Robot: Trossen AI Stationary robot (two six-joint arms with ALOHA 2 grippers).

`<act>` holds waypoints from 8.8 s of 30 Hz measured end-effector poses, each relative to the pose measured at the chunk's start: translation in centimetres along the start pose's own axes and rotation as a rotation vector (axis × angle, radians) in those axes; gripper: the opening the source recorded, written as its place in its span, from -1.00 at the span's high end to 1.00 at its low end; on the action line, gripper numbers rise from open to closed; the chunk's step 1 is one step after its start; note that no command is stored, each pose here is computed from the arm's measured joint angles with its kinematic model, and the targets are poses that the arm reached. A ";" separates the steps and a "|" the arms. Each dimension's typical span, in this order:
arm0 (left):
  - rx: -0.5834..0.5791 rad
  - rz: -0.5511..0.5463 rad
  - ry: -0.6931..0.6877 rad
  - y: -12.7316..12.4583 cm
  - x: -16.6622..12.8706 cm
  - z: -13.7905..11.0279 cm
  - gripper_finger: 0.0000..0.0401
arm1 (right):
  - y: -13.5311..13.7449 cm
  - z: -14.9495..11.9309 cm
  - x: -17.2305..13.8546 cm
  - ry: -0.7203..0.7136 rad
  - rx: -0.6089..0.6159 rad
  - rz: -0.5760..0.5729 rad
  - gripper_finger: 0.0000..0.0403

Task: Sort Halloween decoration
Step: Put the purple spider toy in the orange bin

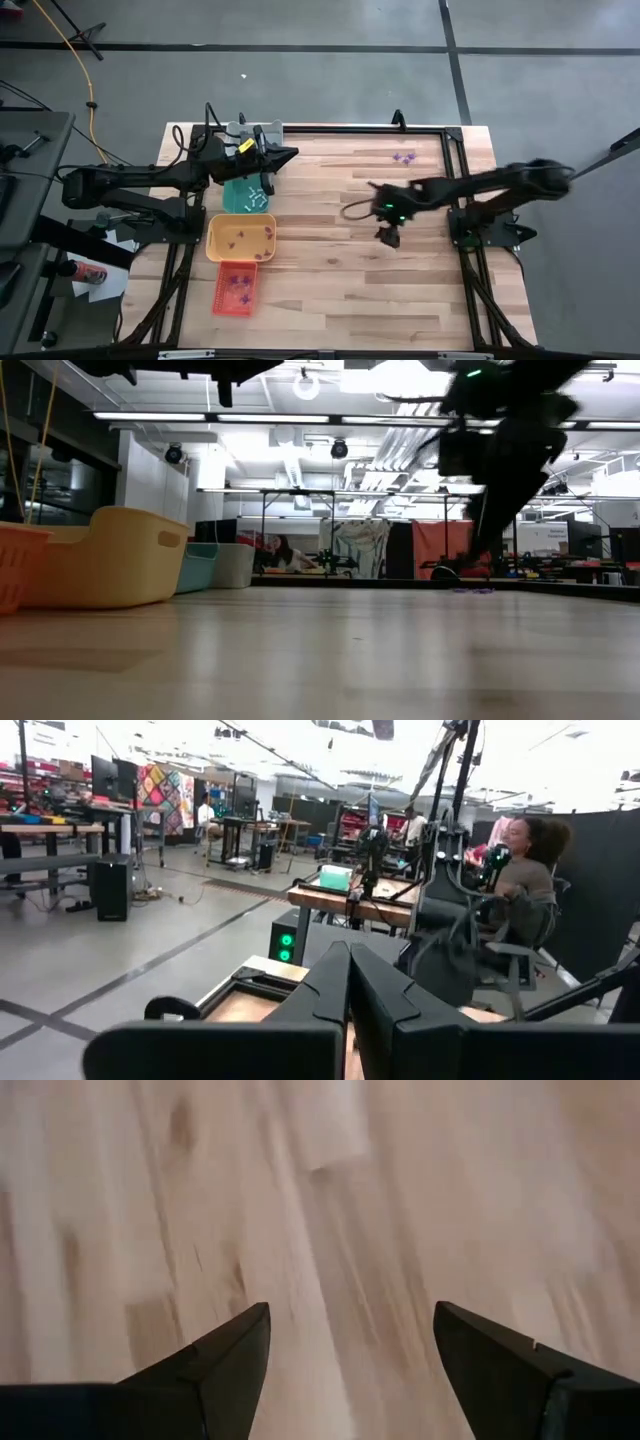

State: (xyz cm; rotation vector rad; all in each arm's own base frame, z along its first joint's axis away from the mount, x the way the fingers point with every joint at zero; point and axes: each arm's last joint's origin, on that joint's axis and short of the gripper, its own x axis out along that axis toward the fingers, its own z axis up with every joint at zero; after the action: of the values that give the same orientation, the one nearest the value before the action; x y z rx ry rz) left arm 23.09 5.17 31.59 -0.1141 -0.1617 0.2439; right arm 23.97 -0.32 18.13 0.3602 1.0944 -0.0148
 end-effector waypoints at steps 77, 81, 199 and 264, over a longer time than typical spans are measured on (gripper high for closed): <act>-0.062 -0.176 0.198 -2.0 -0.2 -2.1 1.00 | -22.8 0.8 -1.7 -0.089 1.066 -0.557 -0.04; -0.062 -0.175 0.198 -2.0 -0.2 -2.1 1.00 | -23.0 0.7 -1.4 -0.060 1.043 -0.577 0.08; 0.071 0.060 0.081 -0.9 -0.2 -0.9 1.00 | 15.3 24.9 15.6 -0.539 -0.645 0.350 -0.21; 0.087 0.264 -0.031 2.2 -0.6 0.8 1.00 | -19.4 -3.4 -6.1 -0.579 1.621 -0.795 -0.01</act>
State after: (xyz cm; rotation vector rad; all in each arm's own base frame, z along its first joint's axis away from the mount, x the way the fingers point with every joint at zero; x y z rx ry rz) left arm 21.85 7.20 31.96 -0.0445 -0.1662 0.5157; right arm 14.53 -18.64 16.69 1.2198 0.3559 -1.6742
